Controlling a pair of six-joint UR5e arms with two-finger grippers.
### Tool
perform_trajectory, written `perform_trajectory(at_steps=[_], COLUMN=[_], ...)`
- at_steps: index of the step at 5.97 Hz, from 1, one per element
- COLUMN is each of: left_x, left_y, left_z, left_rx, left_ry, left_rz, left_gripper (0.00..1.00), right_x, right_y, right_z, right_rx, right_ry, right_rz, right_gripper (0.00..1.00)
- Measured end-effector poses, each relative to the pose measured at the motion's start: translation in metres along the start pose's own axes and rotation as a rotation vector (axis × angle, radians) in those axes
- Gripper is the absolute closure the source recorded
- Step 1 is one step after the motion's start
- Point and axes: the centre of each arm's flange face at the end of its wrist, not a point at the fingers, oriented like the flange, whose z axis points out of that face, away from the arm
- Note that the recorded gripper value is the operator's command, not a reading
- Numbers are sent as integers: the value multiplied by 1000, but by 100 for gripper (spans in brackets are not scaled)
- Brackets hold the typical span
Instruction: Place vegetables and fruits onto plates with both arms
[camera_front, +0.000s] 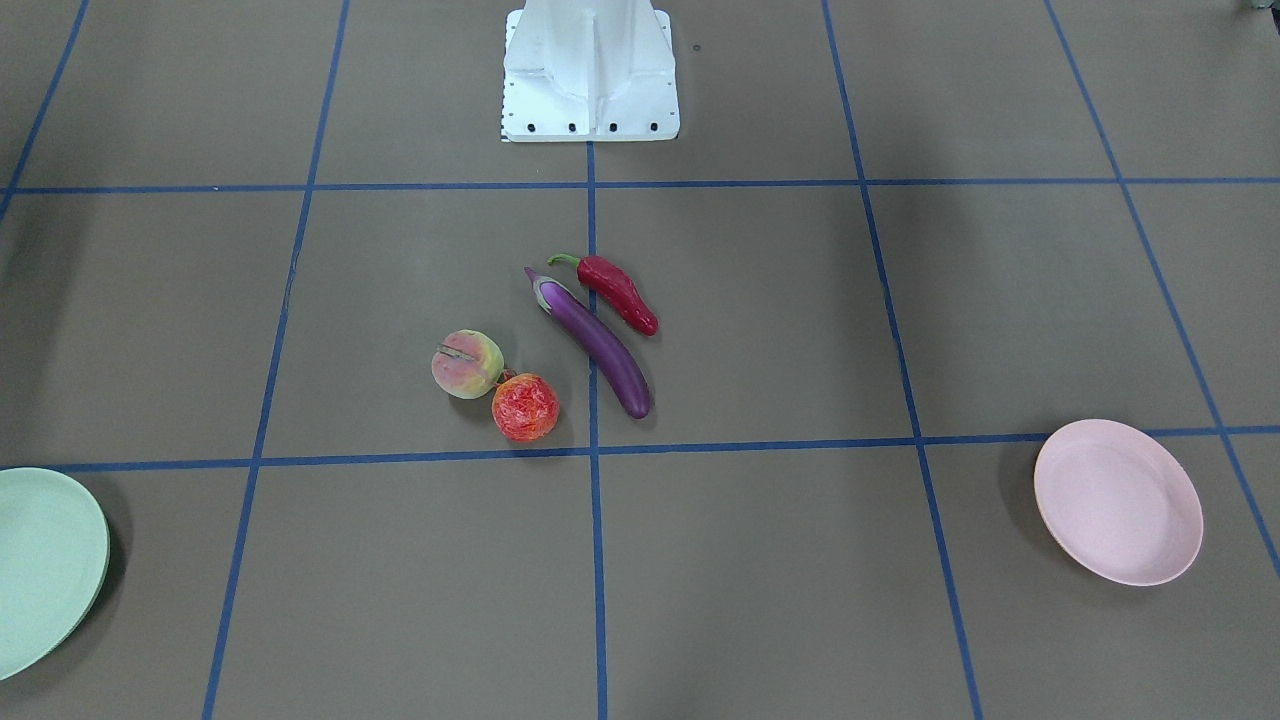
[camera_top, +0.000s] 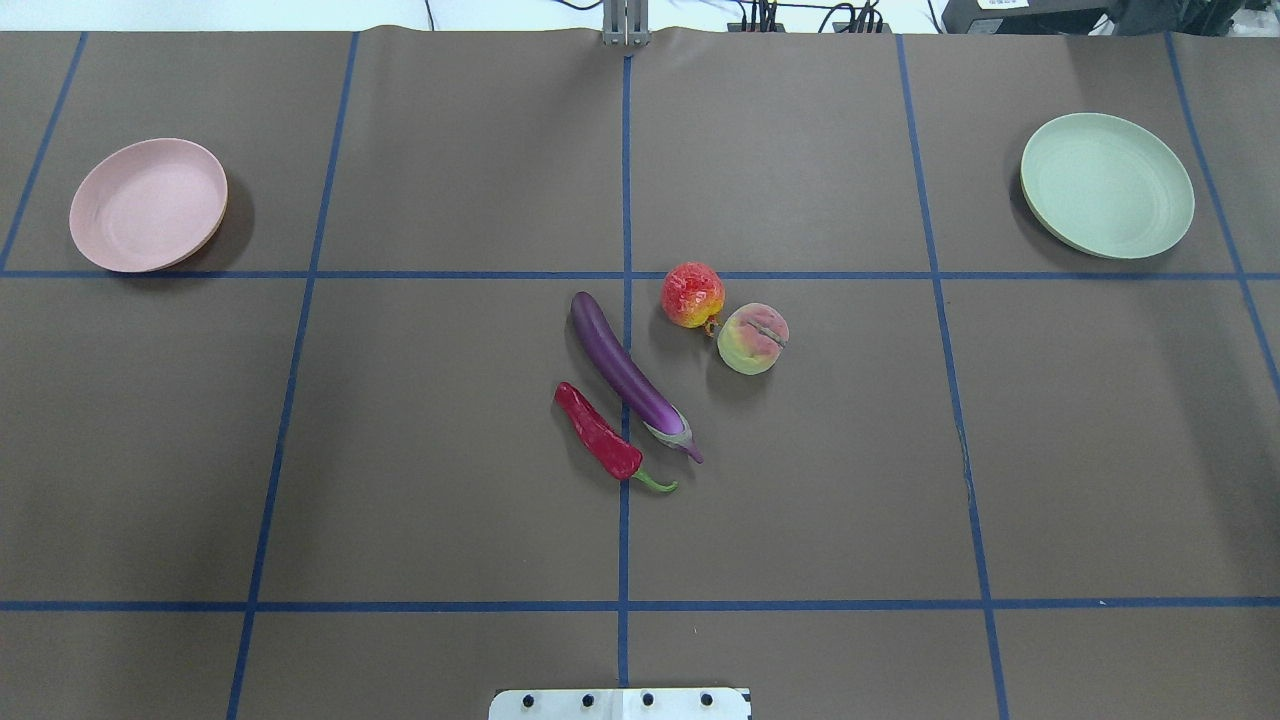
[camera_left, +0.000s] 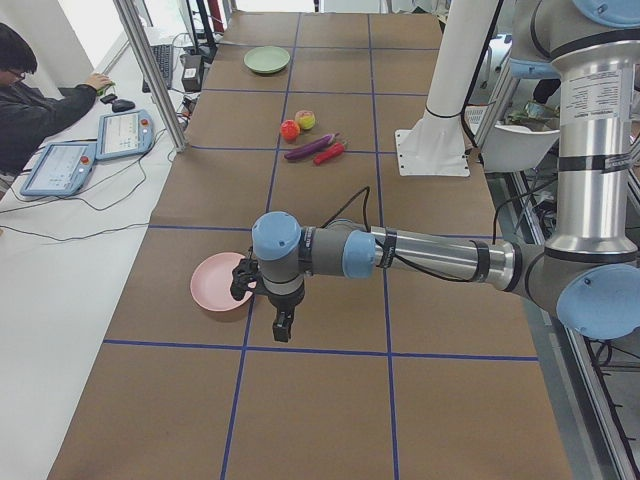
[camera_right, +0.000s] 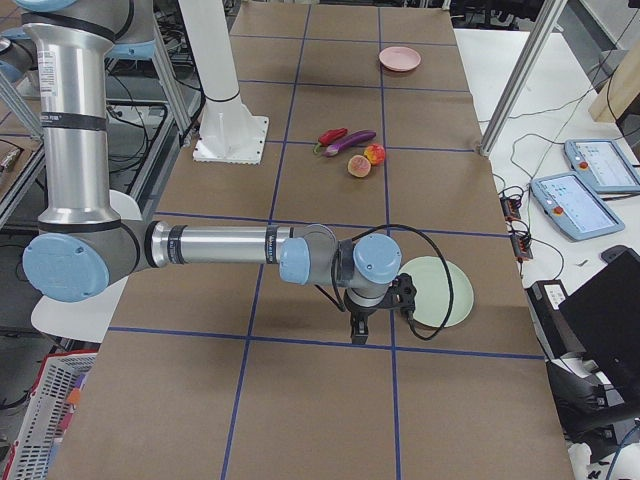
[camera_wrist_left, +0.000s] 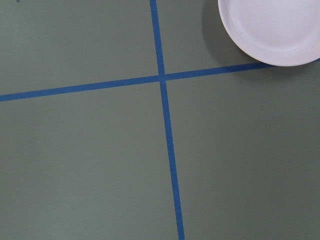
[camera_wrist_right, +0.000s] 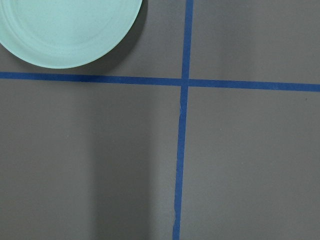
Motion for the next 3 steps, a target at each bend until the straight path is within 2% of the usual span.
perform_trajectory(at_steps=[3], left_x=[3], left_y=[-2], left_z=[-3], left_rx=[6], left_ry=[-1], left_rz=[4], left_gripper=[0], right_x=[-5], right_y=[-5], right_z=[-4], right_rx=[9], right_ry=[-1], right_rz=[-8], right_gripper=[0])
